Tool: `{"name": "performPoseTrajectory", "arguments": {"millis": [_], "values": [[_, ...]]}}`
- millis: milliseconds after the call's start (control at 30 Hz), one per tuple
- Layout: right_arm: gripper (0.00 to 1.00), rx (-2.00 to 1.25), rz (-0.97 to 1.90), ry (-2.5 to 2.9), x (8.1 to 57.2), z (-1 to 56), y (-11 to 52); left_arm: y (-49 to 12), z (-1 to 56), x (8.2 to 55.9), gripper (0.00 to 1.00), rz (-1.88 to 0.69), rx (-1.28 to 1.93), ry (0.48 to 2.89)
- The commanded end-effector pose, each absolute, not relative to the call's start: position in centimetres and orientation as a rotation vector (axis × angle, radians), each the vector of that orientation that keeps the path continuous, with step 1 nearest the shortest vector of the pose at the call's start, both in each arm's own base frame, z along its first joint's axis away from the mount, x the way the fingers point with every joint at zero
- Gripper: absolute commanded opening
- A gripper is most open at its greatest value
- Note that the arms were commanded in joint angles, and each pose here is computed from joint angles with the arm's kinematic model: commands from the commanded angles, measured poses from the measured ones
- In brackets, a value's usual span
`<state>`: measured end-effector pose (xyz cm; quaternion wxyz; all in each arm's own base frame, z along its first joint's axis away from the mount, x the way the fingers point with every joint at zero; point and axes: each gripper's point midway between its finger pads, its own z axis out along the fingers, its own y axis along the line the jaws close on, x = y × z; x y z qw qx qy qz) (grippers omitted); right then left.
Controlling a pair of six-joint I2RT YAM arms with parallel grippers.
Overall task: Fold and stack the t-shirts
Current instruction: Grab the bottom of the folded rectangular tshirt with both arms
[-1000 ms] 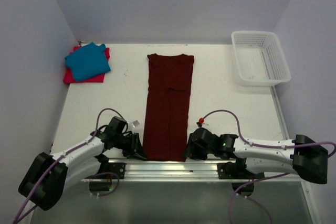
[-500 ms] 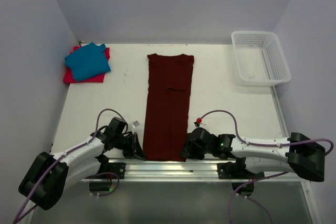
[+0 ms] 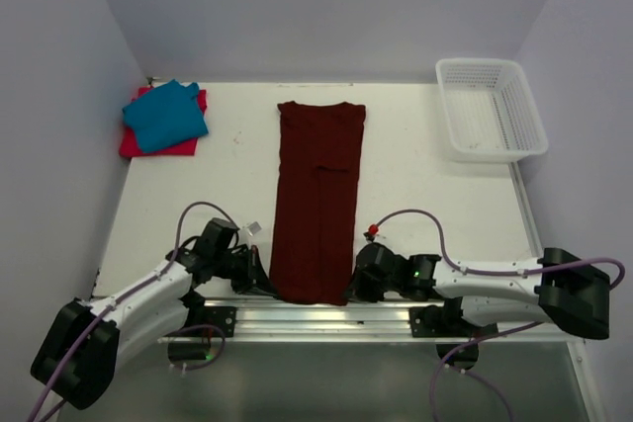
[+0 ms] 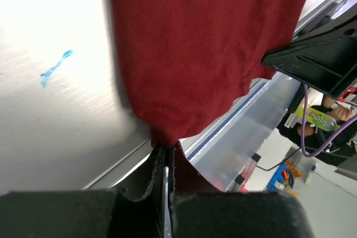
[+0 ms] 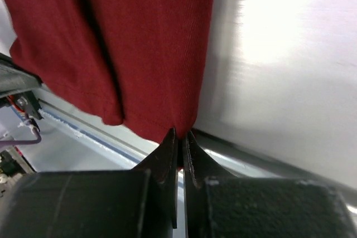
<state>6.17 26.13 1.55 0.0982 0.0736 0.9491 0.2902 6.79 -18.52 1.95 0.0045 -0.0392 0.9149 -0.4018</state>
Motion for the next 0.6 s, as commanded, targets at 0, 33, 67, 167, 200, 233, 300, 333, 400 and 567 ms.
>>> {"name": "performPoseTrajectory", "arguments": {"millis": [0,33,67,167,200,233,300,333,400,567], "values": [[0.0,0.199,0.811,2.763,6.6,3.5,25.0,-19.1,4.3,8.9,0.0,-1.248,-0.057,2.762],[0.0,0.196,0.806,2.751,6.8,3.9,24.7,-19.2,4.8,9.1,0.0,-1.252,-0.051,2.749],[0.0,0.203,0.804,2.72,7.3,4.5,24.8,-19.3,5.2,9.3,0.0,-1.258,-0.045,2.734],[0.0,0.193,0.776,2.698,7.7,5.4,24.1,-19.6,5.7,9.7,0.0,-1.264,-0.039,2.719],[0.0,0.185,0.751,2.698,7.7,5.3,23.8,-19.6,5.8,9.8,0.0,-1.264,-0.035,2.715],[0.0,0.174,0.733,2.693,7.9,5.3,23.7,-19.8,6.0,10.0,0.0,-1.27,-0.029,2.704],[0.0,0.169,0.698,2.681,8.3,5.6,23.4,-19.8,6.0,10.2,0.0,-1.265,-0.018,2.702],[0.0,0.161,0.685,2.678,8.5,5.6,23.4,-19.9,6.2,10.5,0.0,-1.268,-0.01,2.689],[0.0,0.163,0.655,2.644,9.2,5.9,23.3,-20.0,6.0,10.7,0.0,-1.265,-0.002,2.687],[0.0,0.142,0.574,2.572,11.3,7.0,23.1,-20.3,6.6,12.4,0.0,-1.223,0.032,2.638]]}}
